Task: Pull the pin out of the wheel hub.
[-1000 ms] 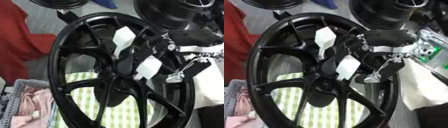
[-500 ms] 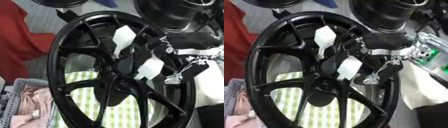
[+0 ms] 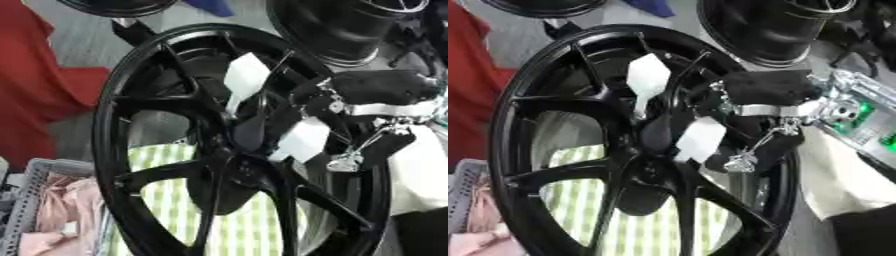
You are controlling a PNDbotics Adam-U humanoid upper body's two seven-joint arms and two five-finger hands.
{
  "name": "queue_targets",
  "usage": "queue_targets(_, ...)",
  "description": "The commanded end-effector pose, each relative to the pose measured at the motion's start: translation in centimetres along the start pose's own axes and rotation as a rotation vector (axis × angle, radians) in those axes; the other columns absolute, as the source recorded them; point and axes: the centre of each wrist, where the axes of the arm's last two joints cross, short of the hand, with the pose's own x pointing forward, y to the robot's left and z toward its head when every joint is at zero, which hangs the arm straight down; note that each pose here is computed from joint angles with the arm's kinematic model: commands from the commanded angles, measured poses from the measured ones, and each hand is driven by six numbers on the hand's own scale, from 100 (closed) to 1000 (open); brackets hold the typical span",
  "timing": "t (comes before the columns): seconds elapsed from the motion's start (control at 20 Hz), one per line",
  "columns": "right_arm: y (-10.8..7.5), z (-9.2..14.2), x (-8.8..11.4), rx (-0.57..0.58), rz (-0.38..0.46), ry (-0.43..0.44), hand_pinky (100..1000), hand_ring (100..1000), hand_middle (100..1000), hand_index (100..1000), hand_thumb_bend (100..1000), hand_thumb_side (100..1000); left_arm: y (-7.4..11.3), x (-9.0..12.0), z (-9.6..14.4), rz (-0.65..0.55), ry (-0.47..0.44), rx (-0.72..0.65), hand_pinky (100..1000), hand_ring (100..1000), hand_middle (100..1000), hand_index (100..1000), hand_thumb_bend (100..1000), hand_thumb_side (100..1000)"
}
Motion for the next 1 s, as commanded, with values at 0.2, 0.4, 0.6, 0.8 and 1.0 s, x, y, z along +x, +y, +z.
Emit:
queue_targets(0.2,-0.95,0.21,0.13,0.008,0.029,-0.001,836,801,742,773,100,100,0.01,0.58,-0.07,-0.005,-0.016,-0.007,947,613,616,780,100,778)
queue_targets(0.4,-0.99,0.2,0.13,0.008,0.025,-0.002,826,775,658,689,100,100,0.03,0.54,-0.02,-0.002,-0.014,-0.004,948,613,616,780,100,779)
queue_targets(0.6,-1.12,0.17,0.14,0.005,0.022,-0.005,813,746,580,610,100,100,-0.03,0.46,0.04,0.002,-0.009,-0.003,948,613,616,780,100,780)
queue_targets(0.8,-1.18,0.15,0.15,-0.001,0.012,-0.007,794,713,477,504,100,100,-0.06,0.41,0.08,0.005,-0.007,-0.002,949,613,617,780,100,781)
queue_targets(1.0,-1.27,0.12,0.16,-0.011,0.004,-0.009,780,682,388,414,100,100,-0.03,0.38,0.13,0.007,-0.005,0.003,949,613,617,780,100,781)
